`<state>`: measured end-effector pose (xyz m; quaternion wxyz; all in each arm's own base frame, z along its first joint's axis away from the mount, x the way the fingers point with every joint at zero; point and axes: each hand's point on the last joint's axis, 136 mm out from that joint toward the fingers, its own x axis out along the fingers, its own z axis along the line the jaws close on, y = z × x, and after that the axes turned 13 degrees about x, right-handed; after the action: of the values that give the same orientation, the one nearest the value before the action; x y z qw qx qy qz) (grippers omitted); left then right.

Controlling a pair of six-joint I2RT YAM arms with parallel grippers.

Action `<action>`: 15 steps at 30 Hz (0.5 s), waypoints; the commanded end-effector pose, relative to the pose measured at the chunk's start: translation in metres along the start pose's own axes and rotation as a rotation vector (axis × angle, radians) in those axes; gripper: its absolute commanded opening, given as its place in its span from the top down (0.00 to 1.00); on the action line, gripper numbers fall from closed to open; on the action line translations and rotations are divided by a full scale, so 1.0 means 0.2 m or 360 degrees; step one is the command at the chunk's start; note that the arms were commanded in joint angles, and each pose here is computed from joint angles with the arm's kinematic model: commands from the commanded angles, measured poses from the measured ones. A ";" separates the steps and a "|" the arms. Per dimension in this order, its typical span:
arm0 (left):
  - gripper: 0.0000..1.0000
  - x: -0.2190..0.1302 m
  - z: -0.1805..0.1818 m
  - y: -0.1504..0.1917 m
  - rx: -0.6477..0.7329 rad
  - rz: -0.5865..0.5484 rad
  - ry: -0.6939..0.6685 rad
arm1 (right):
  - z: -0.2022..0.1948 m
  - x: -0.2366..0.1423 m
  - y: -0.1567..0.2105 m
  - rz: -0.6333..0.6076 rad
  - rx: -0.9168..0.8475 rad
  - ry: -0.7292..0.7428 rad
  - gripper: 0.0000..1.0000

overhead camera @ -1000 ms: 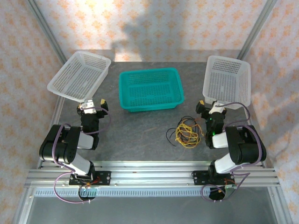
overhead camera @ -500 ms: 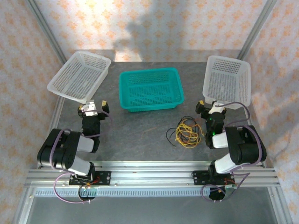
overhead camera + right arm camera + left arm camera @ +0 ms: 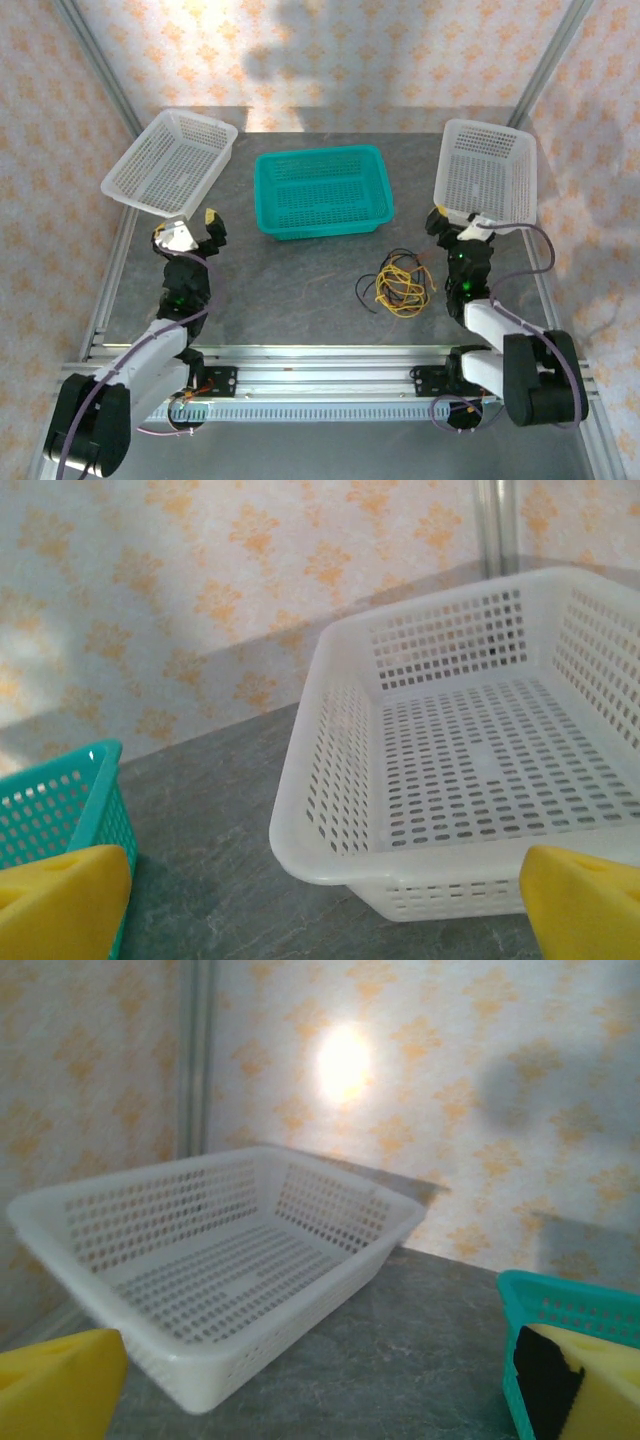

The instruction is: Untangle the cables

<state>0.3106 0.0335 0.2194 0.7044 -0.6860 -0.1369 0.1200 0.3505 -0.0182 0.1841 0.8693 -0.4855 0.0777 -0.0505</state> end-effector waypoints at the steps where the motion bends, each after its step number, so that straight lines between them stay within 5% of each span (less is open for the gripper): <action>1: 0.01 0.00 0.13 0.05 -0.0258 0.0211 -0.0299 | -0.06 0.01 -0.02 0.0054 0.0222 0.0204 0.00; 9: 0.00 0.09 0.03 0.05 -0.0260 0.0559 -0.0264 | -0.13 0.01 0.03 0.0291 0.0409 0.0529 0.00; 15: 0.01 0.25 -0.12 0.00 -0.0080 0.0722 -0.0098 | 0.12 0.04 0.07 0.0543 0.0473 0.0203 0.00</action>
<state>0.3568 0.0348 0.2252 0.6204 -0.7323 -0.0597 0.2745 0.3606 -0.0170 0.1828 0.9119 -0.3535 0.2083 -0.0092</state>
